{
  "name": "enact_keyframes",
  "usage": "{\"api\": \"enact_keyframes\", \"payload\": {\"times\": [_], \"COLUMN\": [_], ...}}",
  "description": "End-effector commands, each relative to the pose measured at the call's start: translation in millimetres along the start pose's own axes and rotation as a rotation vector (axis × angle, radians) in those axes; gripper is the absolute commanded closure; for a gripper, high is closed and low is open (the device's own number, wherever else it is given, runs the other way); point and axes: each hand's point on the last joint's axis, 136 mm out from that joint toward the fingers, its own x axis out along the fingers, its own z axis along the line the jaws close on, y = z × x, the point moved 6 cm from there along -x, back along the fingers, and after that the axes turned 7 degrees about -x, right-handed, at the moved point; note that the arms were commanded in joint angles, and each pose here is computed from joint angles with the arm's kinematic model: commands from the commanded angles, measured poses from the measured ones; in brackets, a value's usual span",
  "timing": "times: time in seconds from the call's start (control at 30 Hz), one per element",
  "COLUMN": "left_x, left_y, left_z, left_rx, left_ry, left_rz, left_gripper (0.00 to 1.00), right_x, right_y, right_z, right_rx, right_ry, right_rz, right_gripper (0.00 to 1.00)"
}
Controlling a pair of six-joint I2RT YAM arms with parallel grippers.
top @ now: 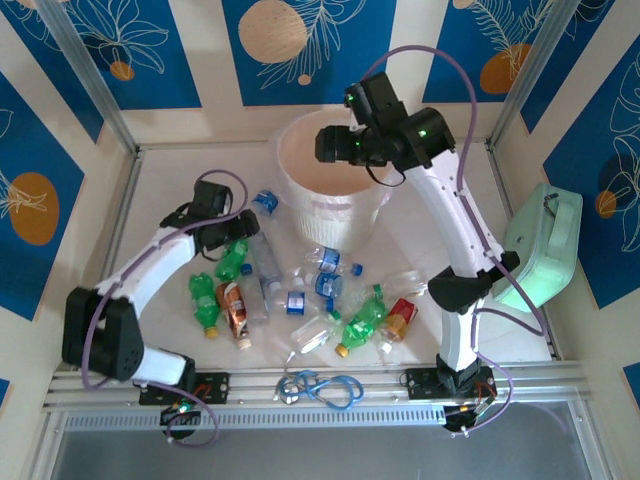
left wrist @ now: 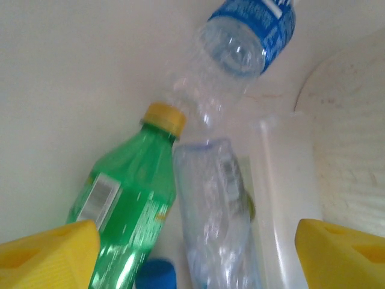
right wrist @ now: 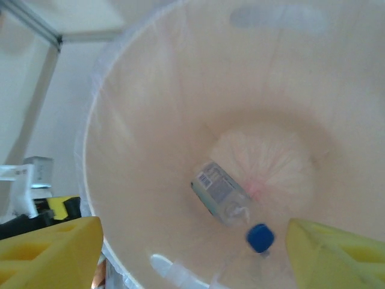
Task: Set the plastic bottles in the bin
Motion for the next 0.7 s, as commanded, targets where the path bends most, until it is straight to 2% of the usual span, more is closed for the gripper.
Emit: {"api": "enact_keyframes", "payload": {"times": [0.0,0.07,0.13,0.3,0.47,0.67], "left_x": [12,27,40,70,89,111], "left_y": [-32,-43,-51,-62,-63,-56], "left_z": [-25,-30,-30,-35,-32,-22], "left_rx": [0.105,0.164,0.209,0.276,0.318,0.352], "left_ry": [0.070,0.044,0.013,0.005,-0.030,-0.077], "left_rz": [-0.059,-0.058,-0.049,0.006,0.030,0.076], "left_gripper": [0.14,0.13,0.06,0.05,0.06,0.06], "right_x": [-43,-59,-75,-103,-114,-114], "right_y": [-3,1,8,45,88,110], "right_z": [-17,-18,-14,1,6,-2], "right_rx": [-0.003,-0.018,-0.044,-0.099,-0.108,-0.075], "right_ry": [0.106,0.124,0.114,0.027,-0.045,-0.046], "right_rz": [-0.091,-0.122,-0.153,-0.193,-0.185,-0.142], "right_gripper": [0.20,0.20,0.21,0.21,0.22,0.22]}}
